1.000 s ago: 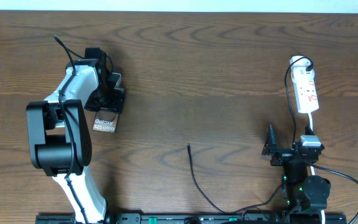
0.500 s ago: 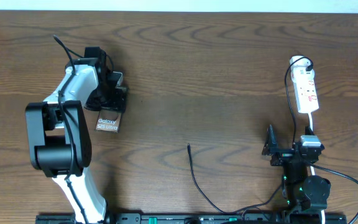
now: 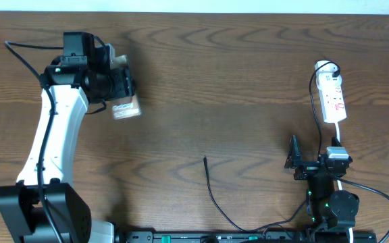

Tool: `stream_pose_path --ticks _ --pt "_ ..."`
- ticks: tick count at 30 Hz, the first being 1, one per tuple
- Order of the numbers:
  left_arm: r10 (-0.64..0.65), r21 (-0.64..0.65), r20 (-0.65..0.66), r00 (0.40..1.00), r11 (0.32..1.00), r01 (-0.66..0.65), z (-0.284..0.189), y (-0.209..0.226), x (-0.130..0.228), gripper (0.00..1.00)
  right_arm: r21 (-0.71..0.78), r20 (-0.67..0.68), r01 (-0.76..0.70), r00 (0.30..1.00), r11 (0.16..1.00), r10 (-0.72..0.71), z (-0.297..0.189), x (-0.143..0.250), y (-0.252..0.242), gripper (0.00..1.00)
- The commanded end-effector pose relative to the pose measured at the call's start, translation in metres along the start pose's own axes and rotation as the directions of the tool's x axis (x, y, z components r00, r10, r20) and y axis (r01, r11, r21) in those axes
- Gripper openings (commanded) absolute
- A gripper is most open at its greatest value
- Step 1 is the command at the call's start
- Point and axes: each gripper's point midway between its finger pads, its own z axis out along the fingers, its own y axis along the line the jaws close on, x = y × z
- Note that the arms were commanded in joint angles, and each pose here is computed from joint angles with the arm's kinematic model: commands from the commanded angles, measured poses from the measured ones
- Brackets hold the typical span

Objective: Plug charger to phone and switch on socket
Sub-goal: 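Lift the Galaxy box with the left gripper and raise it upright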

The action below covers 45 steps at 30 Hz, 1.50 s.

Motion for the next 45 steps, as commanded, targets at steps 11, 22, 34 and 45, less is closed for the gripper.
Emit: stream_pose_path --ticks 11,22,34,45 --pt "-0.457 0.609 -0.484 0.746 0.435 0.663 -0.088 -0.145 -0.042 0.07 -0.005 -0.007 0.009 1.0 1.0 -0.009 0.0 0.002 0.002 0.99" --pt "-0.414 0.444 -0.759 0.502 0.235 0.865 -0.12 -0.16 -0.04 0.08 -0.005 -0.007 0.009 1.0 1.0 -0.009 0.0 0.002 0.002 0.99" --pt "-0.446 0.453 -0.744 0.497 0.21 0.867 -0.122 -0.145 -0.049 0.07 -0.005 -0.007 0.009 1.0 1.0 -0.009 0.0 0.002 0.002 0.99" --pt "-0.507 0.563 -0.599 0.619 0.284 0.777 -0.108 -0.135 -0.06 0.07 -0.239 0.06 -0.027 0.997 0.971 0.043 -0.005 -0.017 0.042 0.99"
